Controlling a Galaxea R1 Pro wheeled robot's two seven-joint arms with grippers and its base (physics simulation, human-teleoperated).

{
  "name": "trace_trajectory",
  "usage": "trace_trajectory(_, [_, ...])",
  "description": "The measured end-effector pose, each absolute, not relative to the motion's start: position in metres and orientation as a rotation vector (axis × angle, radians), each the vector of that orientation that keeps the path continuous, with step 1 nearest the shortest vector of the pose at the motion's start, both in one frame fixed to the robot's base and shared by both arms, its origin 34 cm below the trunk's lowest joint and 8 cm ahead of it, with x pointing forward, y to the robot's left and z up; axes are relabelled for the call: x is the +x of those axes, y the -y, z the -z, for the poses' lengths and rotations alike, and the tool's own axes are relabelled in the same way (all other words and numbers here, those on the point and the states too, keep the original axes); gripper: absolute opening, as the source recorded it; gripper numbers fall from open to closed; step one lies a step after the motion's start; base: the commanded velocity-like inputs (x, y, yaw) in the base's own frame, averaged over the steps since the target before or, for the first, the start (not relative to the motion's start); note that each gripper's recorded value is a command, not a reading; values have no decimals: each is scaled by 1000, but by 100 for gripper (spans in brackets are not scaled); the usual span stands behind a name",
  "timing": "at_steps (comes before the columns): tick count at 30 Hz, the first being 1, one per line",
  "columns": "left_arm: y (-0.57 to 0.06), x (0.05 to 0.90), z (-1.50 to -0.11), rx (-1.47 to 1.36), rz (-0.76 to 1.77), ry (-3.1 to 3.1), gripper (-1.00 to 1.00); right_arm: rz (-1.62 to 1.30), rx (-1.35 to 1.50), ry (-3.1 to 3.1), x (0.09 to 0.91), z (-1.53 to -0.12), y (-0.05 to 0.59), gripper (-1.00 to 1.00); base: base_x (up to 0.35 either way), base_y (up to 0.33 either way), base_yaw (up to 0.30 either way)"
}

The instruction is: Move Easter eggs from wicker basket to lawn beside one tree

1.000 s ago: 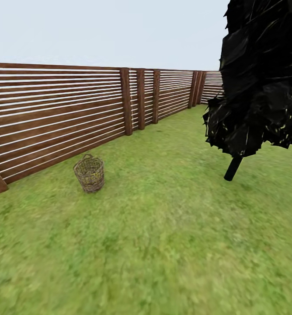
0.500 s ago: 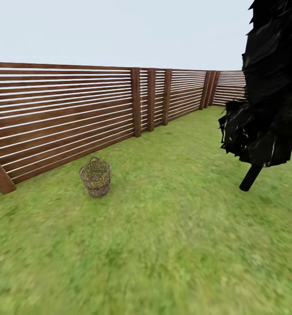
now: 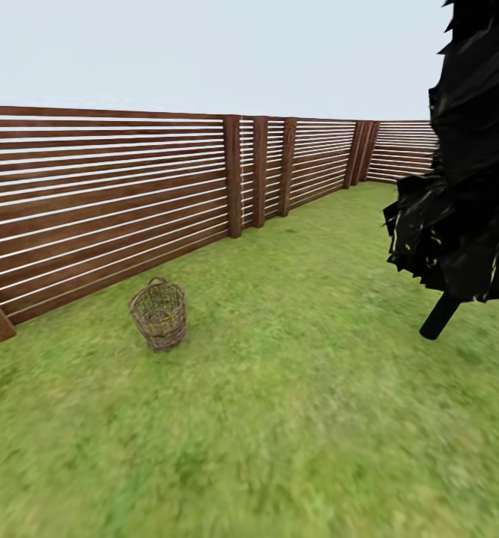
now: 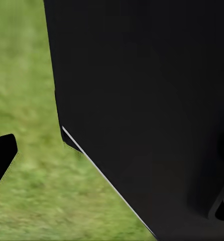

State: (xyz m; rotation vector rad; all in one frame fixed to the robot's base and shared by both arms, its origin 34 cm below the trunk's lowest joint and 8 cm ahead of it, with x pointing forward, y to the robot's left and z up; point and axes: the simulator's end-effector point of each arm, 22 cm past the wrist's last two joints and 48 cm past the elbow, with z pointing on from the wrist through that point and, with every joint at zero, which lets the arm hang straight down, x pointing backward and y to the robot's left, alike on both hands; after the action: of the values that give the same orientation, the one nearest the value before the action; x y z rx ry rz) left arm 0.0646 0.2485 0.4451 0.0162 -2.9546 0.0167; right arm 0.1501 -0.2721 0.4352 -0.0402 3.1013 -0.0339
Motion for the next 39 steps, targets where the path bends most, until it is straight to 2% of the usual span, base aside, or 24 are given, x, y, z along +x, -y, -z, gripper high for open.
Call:
trace_trajectory(7, [-248, 65, -445, 16, -17, 2955, 100, 33, -38, -3100, 151, -435, 271, 100, 341, 0, 8])
trace_trajectory(12, [-248, 65, -445, 17, -17, 2955, 100, 35, -36, -3091, 152, -435, 271, 100, 341, 0, 194])
trace_trajectory(21, [-248, 65, -445, 16, -17, 2955, 100, 38, -34, -3087, 153, -435, 272, 100, 341, 0, 43])
trace_trajectory(27, [-248, 65, -445, 17, -17, 2955, 100, 37, -32, -3087, 153, -435, 271, 100, 341, 0, 215])
trace_trajectory(35, [-248, 65, -445, 16, -17, 2955, 100, 40, -33, -3087, 153, -435, 272, 100, 338, 0, 49])
trace_trajectory(39, [-248, 65, -445, 20, -17, 2956, 100, 39, -33, -3087, 154, -435, 271, 100, 60, 0, 272])
